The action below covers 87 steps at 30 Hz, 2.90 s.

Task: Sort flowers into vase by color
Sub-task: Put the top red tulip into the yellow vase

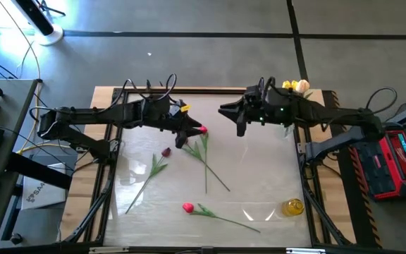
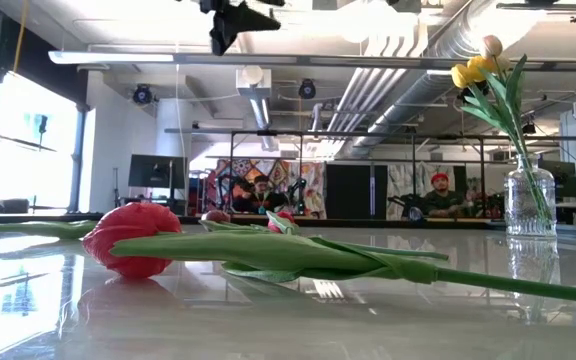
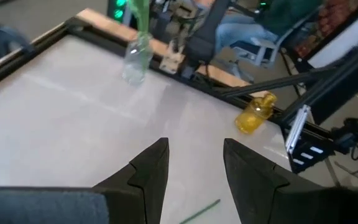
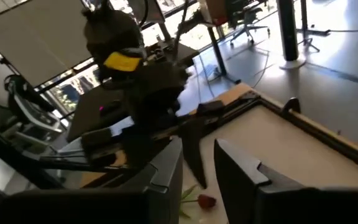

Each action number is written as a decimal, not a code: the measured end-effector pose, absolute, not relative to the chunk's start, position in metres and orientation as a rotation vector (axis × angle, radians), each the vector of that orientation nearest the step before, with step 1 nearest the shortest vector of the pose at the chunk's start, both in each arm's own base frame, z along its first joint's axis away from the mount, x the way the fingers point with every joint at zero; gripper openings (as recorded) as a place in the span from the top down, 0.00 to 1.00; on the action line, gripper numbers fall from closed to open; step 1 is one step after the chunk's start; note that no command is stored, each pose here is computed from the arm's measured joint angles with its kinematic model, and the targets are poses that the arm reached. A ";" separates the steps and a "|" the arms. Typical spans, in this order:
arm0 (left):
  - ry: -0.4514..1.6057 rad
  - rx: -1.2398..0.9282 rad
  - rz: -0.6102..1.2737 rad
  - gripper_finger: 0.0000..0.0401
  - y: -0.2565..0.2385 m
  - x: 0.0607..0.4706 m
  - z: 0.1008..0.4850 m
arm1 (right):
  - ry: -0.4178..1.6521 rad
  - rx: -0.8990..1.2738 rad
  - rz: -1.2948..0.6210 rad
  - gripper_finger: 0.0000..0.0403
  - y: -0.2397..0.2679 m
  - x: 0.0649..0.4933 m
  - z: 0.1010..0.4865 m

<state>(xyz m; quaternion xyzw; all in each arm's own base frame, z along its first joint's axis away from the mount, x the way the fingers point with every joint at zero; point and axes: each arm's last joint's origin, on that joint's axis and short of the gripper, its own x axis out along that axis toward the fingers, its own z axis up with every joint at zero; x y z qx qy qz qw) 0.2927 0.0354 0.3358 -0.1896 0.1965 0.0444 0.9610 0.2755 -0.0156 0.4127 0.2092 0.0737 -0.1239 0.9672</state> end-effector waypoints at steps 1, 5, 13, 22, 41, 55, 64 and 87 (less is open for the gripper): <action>0.408 -0.406 0.102 0.64 0.036 0.290 0.336 | 0.155 0.434 -0.239 0.81 -0.015 0.276 0.412; 0.479 -0.471 0.140 0.66 0.038 0.279 0.334 | 0.192 0.505 -0.219 0.84 -0.014 0.276 0.408; 0.732 -0.470 0.242 0.69 0.029 0.258 0.318 | 0.311 0.596 -0.341 0.94 -0.004 0.271 0.394; 0.825 -0.426 0.251 0.70 0.015 0.253 0.312 | 0.502 0.716 -0.490 0.88 0.014 0.275 0.363; 0.970 -0.148 0.199 0.70 0.003 0.242 0.305 | 0.729 0.919 -0.668 0.64 0.065 0.335 0.273; 1.024 -0.224 0.324 0.70 0.000 0.221 0.309 | 0.896 0.910 -0.674 0.64 0.044 0.363 0.226; 0.981 -0.225 0.412 0.70 0.002 0.199 0.321 | 0.818 0.955 -0.677 0.64 0.021 0.387 0.204; 0.896 -0.235 0.440 0.78 0.000 0.172 0.337 | 0.840 0.962 -0.748 0.64 -0.029 0.403 0.161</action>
